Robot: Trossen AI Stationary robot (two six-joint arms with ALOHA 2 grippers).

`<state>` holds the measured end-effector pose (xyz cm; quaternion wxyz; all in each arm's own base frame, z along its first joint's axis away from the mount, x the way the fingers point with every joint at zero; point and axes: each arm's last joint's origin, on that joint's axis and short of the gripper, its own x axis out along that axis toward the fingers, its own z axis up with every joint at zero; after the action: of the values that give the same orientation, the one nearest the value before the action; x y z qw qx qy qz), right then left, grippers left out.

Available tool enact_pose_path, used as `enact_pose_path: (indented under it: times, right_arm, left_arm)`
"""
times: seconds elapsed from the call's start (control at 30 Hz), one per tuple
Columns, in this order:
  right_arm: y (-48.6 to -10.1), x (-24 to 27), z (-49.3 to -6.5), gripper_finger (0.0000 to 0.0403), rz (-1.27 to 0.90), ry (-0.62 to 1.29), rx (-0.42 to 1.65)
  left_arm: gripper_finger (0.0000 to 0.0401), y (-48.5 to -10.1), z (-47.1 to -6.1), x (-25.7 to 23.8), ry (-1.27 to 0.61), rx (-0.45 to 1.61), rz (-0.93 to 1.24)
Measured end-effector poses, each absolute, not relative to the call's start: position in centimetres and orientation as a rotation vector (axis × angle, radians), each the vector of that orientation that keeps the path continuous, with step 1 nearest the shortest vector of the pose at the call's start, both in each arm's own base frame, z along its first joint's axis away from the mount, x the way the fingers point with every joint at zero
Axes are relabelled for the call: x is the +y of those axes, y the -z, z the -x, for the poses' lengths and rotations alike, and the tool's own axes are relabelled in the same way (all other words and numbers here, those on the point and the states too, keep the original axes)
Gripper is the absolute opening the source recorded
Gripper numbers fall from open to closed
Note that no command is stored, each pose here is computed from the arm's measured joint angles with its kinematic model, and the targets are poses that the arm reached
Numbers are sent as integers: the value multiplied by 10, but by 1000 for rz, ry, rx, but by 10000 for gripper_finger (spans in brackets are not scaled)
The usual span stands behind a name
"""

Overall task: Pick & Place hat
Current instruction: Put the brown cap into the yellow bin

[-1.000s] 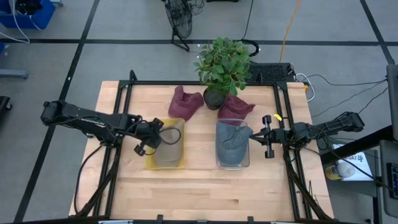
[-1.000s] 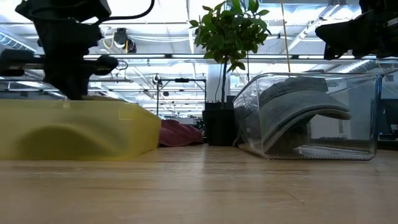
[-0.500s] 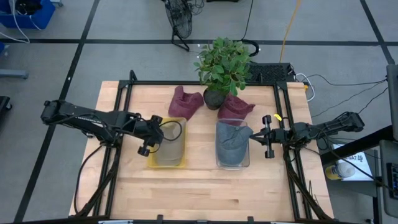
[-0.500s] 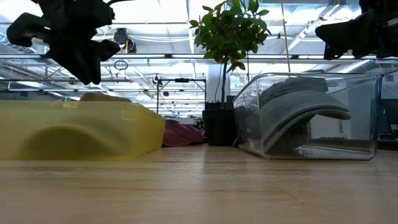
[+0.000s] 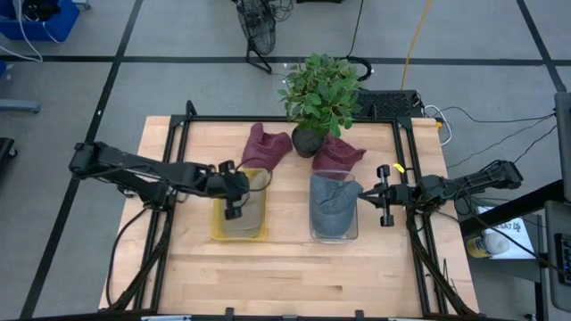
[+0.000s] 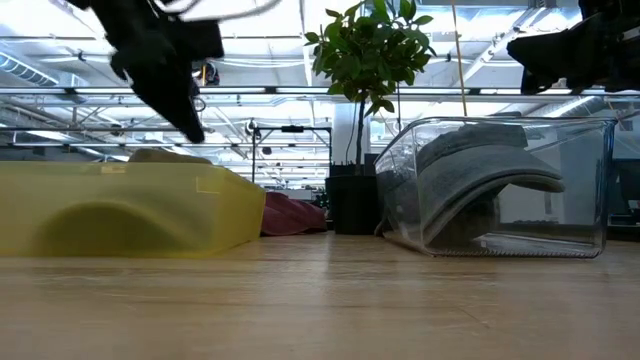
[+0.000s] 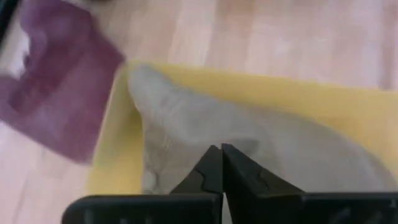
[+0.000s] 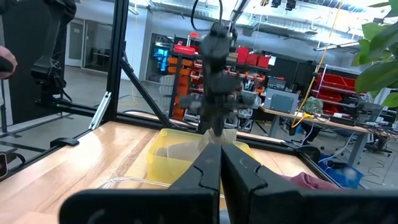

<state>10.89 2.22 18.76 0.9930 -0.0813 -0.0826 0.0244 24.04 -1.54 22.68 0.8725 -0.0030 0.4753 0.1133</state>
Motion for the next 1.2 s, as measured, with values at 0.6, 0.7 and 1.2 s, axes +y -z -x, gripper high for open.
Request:
enact_pose_path:
  times: [0.6,0.7,1.2]
  right_arm:
    - [-188,22,-109,0,160,-50,-168]
    - [-188,22,-109,0,160,-50,-168]
    - [-188,22,-109,0,134,-53,-164]
  left_arm:
    - [7,-181,-235,-24,-286,1097,111]
    - [3,-168,-229,-23,-295,1105,122]
    - [4,-136,-221,-39,-218,1045,141]
